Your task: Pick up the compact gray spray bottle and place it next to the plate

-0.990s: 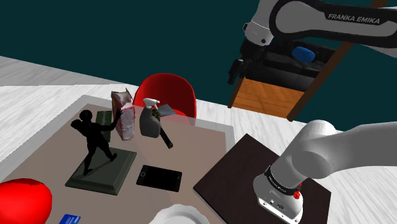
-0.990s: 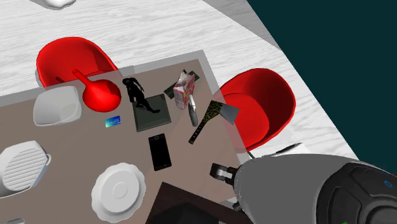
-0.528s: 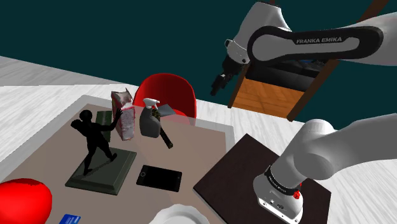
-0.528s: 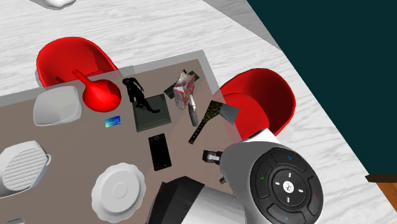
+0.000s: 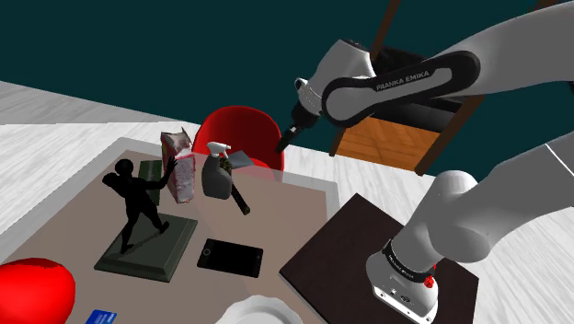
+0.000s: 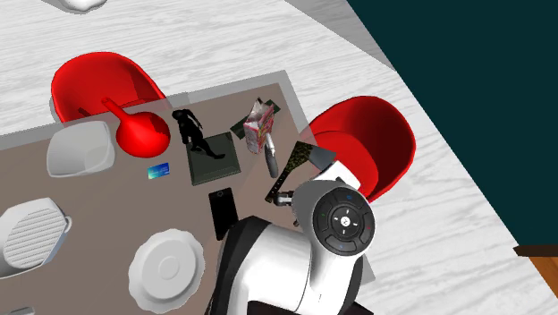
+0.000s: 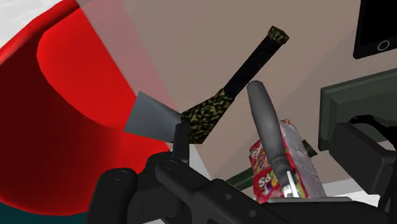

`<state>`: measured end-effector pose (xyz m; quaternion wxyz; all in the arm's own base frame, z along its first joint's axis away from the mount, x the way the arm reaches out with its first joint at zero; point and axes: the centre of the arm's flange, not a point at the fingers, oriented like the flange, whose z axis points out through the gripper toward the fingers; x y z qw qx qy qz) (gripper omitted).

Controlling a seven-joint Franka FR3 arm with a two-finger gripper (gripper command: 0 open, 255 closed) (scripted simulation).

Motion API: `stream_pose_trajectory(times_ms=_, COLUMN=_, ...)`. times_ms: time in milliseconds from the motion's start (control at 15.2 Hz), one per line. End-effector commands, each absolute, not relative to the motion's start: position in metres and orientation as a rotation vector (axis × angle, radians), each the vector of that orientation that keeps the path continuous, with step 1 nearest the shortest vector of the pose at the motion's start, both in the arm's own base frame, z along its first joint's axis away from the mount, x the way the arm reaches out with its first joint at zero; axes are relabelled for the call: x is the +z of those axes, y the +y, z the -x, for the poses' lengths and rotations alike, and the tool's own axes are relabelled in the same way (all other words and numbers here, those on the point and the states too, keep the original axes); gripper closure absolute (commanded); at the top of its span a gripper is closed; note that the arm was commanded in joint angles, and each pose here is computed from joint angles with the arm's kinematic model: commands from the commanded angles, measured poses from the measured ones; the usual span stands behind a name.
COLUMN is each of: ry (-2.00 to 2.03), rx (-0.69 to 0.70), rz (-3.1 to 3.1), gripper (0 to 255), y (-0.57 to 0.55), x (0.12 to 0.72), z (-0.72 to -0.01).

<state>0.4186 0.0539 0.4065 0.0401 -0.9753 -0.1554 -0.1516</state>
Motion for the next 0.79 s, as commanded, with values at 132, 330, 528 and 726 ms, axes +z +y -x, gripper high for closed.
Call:
stream_pose_trajectory(times_ms=132, ry=-0.587, rx=-0.546, rz=2.933, gripper=0, y=0.073, x=0.367, z=-0.444)
stream_pose_trajectory(times_ms=330, ry=-0.668, rx=-0.601, rz=2.886, gripper=0, y=0.091, x=0.342, z=-0.462)
stream_pose_trajectory(times_ms=528, ry=-0.747, rx=-0.655, rz=2.837, gripper=0, y=0.111, x=0.317, z=-0.48)
stream_pose_trajectory(times_ms=726, ry=-0.825, rx=-0.708, rz=2.785, gripper=0, y=0.131, x=0.293, z=-0.498)
